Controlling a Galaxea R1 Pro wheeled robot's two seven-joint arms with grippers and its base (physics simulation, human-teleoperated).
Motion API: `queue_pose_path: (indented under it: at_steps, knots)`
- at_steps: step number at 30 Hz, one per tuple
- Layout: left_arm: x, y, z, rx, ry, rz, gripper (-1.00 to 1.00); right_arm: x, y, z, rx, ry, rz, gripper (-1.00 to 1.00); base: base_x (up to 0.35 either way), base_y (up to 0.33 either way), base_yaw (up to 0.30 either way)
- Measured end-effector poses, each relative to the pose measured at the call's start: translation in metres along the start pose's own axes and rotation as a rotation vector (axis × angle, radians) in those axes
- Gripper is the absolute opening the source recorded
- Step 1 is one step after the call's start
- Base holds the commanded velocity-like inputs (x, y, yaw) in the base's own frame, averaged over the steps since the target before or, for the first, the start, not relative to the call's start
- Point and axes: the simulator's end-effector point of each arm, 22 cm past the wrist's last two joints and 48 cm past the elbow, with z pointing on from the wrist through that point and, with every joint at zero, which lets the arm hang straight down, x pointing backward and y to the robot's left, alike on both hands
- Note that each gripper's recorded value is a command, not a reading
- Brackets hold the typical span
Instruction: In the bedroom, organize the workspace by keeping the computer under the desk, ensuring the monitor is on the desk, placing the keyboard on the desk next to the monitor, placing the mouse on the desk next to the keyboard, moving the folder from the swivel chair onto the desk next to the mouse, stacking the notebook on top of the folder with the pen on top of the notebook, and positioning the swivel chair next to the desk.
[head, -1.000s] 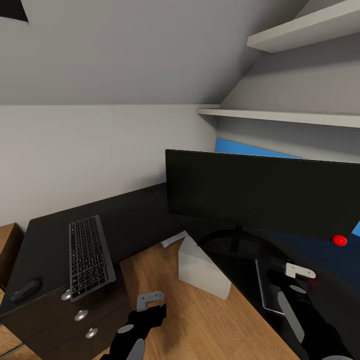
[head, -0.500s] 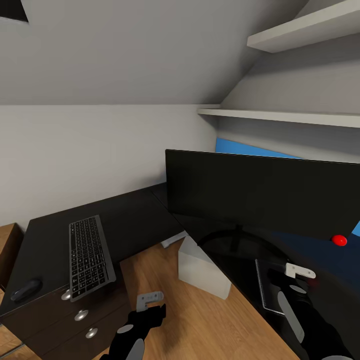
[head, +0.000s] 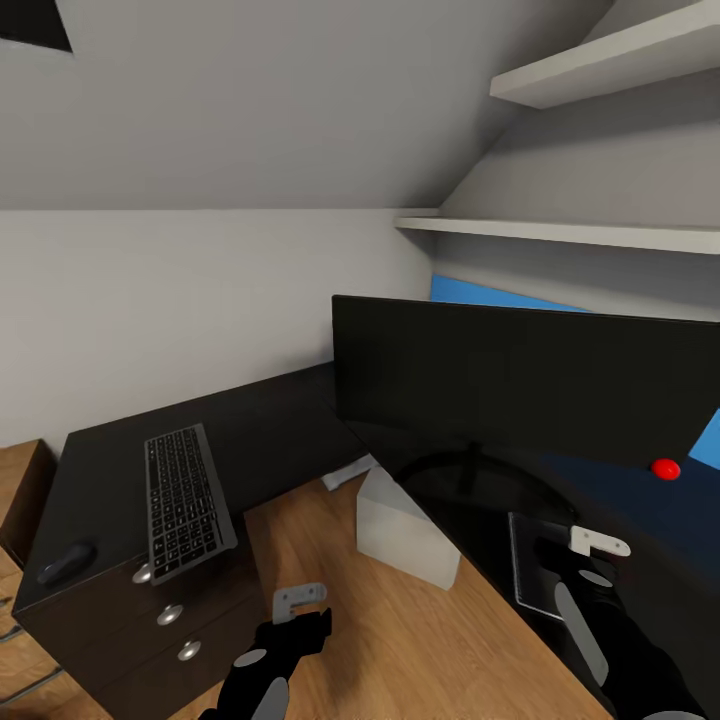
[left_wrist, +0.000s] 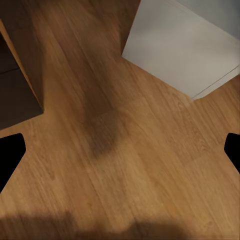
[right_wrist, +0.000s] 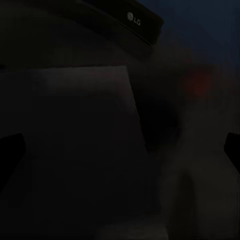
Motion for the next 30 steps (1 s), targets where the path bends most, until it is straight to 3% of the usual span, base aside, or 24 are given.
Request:
queue_pose_path:
  at_steps: [30]
  knots:
    - [0.0010,-0.0011,0.0000,0.002,0.002,0.001,1.00,0.0000,0.0011,-0.0003,-0.002,0.000,-0.001,1.00,-0.072,0.055,0.000]
